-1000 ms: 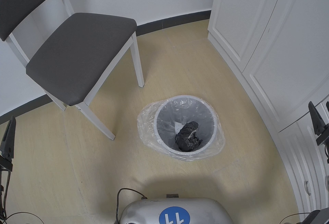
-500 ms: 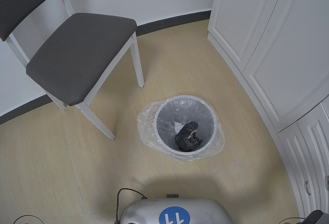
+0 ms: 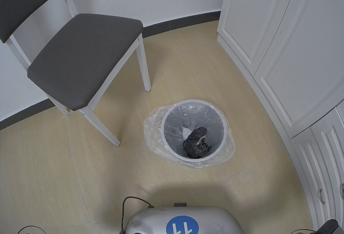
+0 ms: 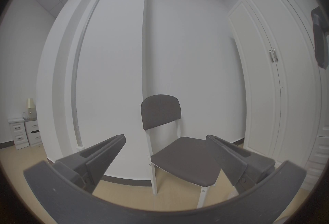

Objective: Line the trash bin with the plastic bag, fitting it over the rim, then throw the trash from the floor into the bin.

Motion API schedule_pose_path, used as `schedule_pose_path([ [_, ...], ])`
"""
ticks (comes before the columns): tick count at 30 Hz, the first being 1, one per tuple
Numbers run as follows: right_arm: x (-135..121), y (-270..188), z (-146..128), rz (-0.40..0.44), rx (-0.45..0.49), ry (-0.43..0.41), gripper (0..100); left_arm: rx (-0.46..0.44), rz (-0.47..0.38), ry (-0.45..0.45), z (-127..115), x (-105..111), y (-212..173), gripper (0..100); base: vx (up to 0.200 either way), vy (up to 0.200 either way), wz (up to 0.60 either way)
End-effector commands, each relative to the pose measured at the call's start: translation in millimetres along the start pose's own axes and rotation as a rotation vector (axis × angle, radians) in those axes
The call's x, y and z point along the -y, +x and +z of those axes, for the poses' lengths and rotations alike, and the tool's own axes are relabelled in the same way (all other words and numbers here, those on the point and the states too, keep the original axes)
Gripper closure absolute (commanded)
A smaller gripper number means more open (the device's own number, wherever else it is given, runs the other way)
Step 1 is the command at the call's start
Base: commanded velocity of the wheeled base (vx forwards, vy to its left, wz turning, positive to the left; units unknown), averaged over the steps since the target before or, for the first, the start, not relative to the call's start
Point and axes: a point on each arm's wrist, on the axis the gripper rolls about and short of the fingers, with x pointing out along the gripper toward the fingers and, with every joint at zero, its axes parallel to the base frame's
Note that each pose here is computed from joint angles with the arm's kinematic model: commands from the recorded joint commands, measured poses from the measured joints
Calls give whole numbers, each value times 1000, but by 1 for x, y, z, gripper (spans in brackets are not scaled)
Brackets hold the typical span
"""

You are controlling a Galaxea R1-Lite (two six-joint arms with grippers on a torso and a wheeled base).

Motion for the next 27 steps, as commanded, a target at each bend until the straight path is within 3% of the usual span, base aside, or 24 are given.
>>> schedule_pose_path([
  [1,2,-9,0,-28,45,2,0,28,18,-5,4,-2,-4,0,0,0,0],
  [4,1,-14,2,-67,80,9,0,52,35,-24,5,-3,-10,0,0,0,0],
  [18,2,-37,2,-21,107,9,0,104,56,-33,20,-8,-24,0,0,0,0],
  [22,1,-41,10,-25,121,9,0,131,60,-39,33,-12,-33,0,0,0,0],
  [27,0,-44,36,-32,219,-5,0,171,63,-45,47,-17,-49,0,0,0,0],
])
